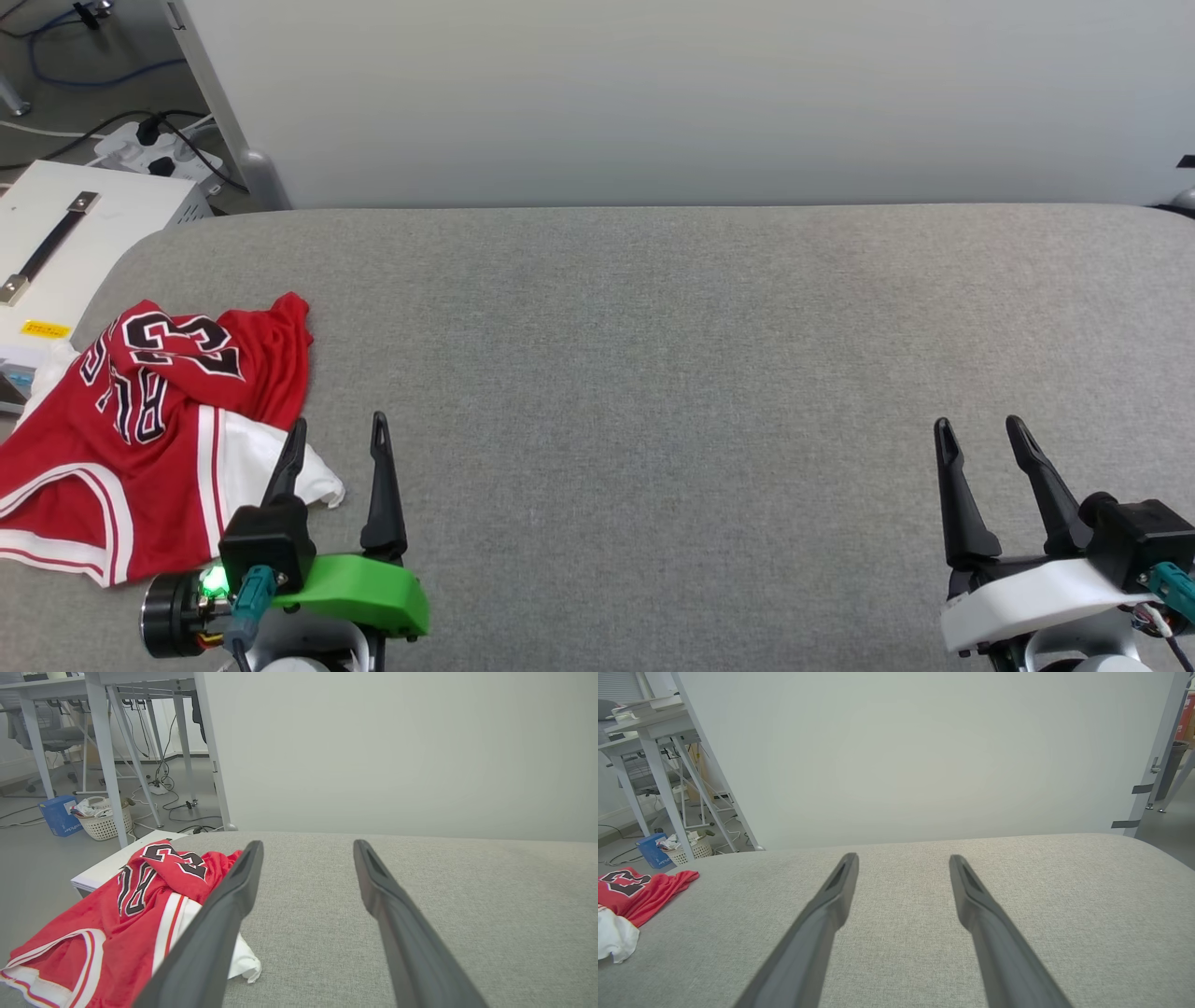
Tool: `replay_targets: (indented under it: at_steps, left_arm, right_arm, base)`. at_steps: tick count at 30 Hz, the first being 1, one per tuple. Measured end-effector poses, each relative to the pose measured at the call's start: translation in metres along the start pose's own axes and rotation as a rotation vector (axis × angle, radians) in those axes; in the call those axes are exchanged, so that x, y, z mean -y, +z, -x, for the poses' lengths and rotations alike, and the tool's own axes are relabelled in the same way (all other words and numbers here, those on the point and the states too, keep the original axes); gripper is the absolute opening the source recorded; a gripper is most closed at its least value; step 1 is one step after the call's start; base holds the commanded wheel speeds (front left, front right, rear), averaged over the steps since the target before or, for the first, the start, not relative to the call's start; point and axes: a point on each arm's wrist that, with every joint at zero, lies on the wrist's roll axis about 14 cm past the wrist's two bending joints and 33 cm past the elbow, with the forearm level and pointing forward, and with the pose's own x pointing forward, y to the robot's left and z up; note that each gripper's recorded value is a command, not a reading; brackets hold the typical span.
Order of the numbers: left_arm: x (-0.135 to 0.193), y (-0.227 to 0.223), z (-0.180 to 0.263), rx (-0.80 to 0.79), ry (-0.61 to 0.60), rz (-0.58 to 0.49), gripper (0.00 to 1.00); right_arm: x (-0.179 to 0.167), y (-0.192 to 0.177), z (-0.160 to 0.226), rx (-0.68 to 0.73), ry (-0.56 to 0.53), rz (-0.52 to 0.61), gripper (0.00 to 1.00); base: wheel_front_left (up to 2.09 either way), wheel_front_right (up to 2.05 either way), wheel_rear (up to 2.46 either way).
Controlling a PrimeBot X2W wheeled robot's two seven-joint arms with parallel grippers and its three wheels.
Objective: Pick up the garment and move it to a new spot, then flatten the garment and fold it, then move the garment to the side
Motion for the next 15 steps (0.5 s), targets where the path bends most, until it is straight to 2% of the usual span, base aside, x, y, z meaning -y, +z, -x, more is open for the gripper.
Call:
replay_targets:
  at_steps: [7,15]
  left_arm:
    - [-0.008,0.0,0.003,0.007,0.031,0.004,1.0]
    - [-0.032,0.0,0.012,0.013,0.11,0.007,1.0]
  right_arm:
    - [-0.006,-0.003,0.0,0.002,0.017,-0.011,1.0]
    - [-0.03,-0.008,-0.01,-0.002,0.092,-0.022,1.0]
  base:
    - [0.0,0.0,0.0]
    - [0.0,0.0,0.0]
